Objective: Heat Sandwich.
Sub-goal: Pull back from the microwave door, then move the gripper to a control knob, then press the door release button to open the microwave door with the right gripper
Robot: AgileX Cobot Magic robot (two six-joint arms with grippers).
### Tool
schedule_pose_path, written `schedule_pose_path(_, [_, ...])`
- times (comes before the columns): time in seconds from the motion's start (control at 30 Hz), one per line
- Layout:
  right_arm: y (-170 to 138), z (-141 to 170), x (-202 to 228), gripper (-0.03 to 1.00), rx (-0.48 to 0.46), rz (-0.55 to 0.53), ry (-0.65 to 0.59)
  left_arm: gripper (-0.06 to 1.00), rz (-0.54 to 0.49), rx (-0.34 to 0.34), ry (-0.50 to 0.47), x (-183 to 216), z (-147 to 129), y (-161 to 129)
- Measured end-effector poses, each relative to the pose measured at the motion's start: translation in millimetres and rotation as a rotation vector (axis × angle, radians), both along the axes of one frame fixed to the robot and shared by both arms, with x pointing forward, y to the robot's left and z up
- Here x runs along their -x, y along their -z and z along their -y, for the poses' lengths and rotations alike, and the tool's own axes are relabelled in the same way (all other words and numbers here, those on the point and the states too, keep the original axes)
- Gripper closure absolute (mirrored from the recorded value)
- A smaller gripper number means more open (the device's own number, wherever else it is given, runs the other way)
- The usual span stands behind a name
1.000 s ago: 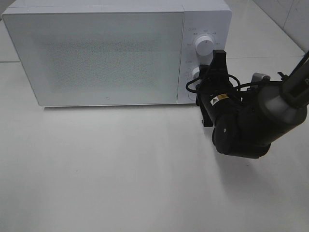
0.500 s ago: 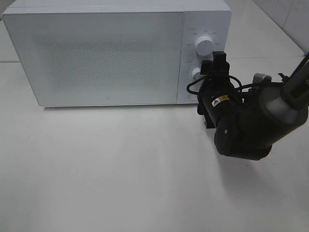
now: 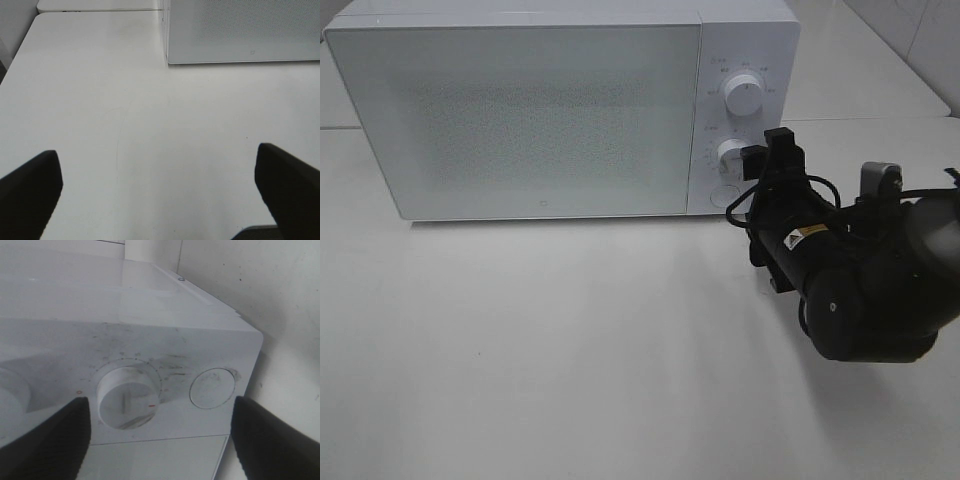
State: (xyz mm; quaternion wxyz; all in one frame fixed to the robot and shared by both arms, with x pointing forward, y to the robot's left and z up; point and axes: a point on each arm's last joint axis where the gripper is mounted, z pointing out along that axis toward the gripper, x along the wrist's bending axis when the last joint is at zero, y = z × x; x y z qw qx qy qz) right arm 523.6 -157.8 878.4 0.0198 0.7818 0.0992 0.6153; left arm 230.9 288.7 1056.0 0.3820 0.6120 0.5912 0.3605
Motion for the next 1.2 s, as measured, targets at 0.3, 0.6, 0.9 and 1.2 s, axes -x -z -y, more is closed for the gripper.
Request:
schedule_pose_path(0.3, [-23.7,11.8,25.1,0.21,0.119,0.041,-0.084,-0.05,0.0,0.0,0.0,0.0,0.0,0.0])
schedule_pose_path(0.6, [-48.7,7.0,38.6,0.21,0.43,0.01,-0.305,-0.05,0.0,0.0,0.0,0.0,0.0,0.0])
schedule_pose_path(0.9, [-60.7,7.8,58.6,0.21,0.857,-0.065,-0.605,-0.05,0.0,0.0,0.0,0.0,0.0,0.0])
schedule_pose_path(1.2, [-79.1,5.6,78.2,0.21,1.163,-0.069,-0.952,-0.05,0.0,0.0,0.0,0.0,0.0,0.0])
